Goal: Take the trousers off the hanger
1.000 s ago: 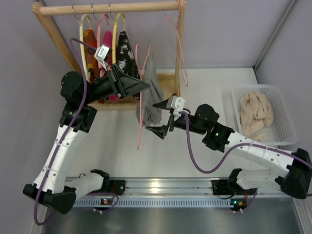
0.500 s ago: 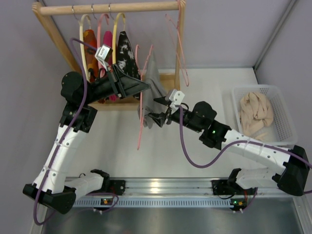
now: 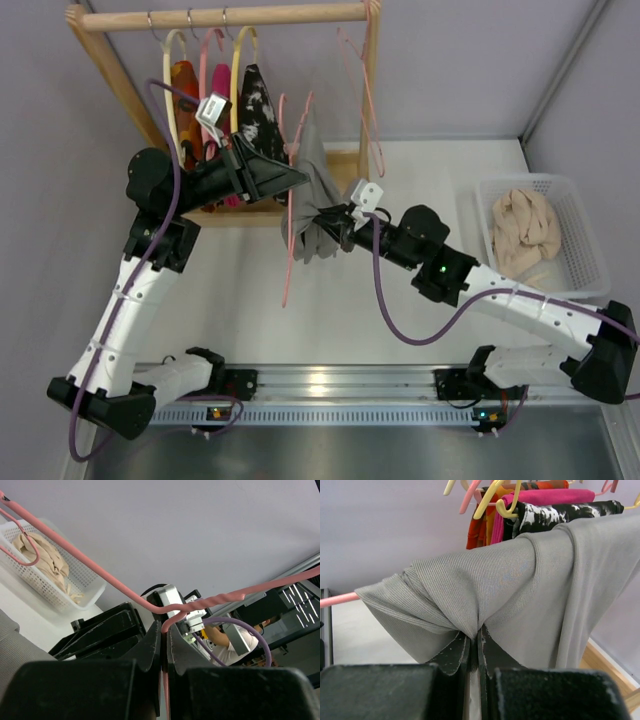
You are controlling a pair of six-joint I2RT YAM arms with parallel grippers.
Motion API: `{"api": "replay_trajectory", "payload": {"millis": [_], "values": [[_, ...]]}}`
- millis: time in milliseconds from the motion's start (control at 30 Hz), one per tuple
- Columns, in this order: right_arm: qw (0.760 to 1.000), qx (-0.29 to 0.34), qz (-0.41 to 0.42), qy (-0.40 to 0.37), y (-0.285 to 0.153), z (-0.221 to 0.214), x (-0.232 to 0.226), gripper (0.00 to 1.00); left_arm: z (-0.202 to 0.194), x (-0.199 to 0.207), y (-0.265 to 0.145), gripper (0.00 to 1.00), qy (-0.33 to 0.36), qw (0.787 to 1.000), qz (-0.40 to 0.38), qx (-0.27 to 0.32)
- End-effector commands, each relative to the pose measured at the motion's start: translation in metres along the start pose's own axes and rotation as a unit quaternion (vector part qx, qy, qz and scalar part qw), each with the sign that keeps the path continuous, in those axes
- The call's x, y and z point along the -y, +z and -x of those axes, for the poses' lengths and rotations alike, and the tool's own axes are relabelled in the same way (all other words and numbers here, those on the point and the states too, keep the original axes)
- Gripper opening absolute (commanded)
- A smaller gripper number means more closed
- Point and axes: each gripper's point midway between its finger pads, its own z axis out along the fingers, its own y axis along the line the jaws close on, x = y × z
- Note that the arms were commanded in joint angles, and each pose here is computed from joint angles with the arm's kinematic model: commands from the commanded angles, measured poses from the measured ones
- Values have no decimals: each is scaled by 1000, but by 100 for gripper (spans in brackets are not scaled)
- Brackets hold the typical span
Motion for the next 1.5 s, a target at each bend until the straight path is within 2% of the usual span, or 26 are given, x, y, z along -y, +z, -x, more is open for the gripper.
{"api": "replay_trajectory", "payload": {"millis": [0,533,733,1100,1467], "values": [[998,66,-10,-18,-11,63,9,0,3,28,-5,0,80,996,-45,16],[988,141,-69,-7,-51,160,37,0,-19,-25,-7,0,73,997,-4,3],[982,176,-67,-28,-65,196,39,0,-29,-48,-9,0,63,998,19,-3],[958,252,-104,-93,-98,261,54,0,-44,-75,-15,0,49,998,49,-11],[921,321,-153,-161,-144,321,66,0,-59,-93,-21,0,44,996,73,-29]]}}
